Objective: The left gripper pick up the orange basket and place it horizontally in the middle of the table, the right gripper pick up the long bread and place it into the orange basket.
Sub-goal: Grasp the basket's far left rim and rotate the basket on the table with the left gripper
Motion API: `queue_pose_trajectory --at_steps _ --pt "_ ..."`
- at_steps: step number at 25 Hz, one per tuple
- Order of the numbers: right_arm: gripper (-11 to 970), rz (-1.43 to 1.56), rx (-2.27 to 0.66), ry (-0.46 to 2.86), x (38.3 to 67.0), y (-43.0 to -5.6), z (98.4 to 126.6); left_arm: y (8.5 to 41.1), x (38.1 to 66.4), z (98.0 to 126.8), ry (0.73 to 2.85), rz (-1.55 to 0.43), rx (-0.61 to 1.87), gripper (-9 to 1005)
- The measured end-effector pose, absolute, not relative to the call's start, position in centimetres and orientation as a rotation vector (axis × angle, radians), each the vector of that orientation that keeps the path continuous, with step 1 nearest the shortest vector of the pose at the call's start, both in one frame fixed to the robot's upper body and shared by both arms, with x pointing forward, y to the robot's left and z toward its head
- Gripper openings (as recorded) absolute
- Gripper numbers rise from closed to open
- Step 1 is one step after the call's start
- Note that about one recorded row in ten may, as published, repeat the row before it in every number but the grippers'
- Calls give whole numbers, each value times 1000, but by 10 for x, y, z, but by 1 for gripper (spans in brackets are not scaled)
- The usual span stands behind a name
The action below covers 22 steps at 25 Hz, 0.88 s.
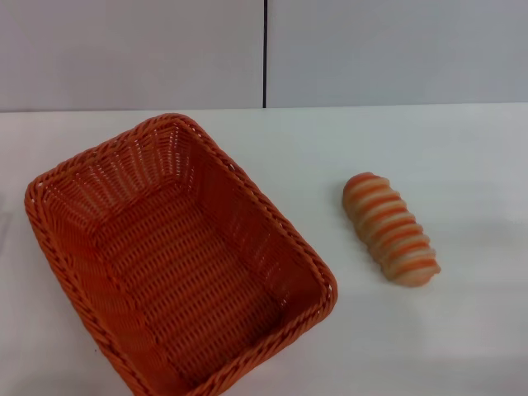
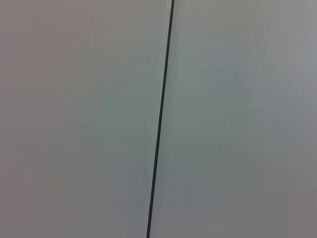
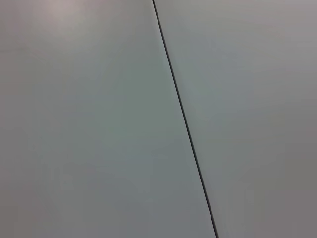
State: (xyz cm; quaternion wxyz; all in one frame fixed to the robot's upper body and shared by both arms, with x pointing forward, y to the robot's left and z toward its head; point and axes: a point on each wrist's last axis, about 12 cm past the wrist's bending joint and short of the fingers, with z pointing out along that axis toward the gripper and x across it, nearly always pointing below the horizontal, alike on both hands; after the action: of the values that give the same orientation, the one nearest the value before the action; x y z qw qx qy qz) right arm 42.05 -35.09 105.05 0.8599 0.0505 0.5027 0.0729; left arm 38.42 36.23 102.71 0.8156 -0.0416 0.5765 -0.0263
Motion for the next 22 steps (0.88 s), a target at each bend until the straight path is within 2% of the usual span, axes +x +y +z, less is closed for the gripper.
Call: queue_pose_trajectory --at_steps 15,16,17,22 --pt "545 173 88 1053 424 -348 1052 364 382 1029 1220 -95 -82 737" --pt "545 174 87 1053 424 -348 1052 369 380 1033 1208 -118 -61 737" --pt "546 174 86 1052 424 -348 1052 386 382 1047 1211 -239 17 744" --pt "546 170 91 1064 425 -349 1051 404 391 1065 1251 -352 98 760"
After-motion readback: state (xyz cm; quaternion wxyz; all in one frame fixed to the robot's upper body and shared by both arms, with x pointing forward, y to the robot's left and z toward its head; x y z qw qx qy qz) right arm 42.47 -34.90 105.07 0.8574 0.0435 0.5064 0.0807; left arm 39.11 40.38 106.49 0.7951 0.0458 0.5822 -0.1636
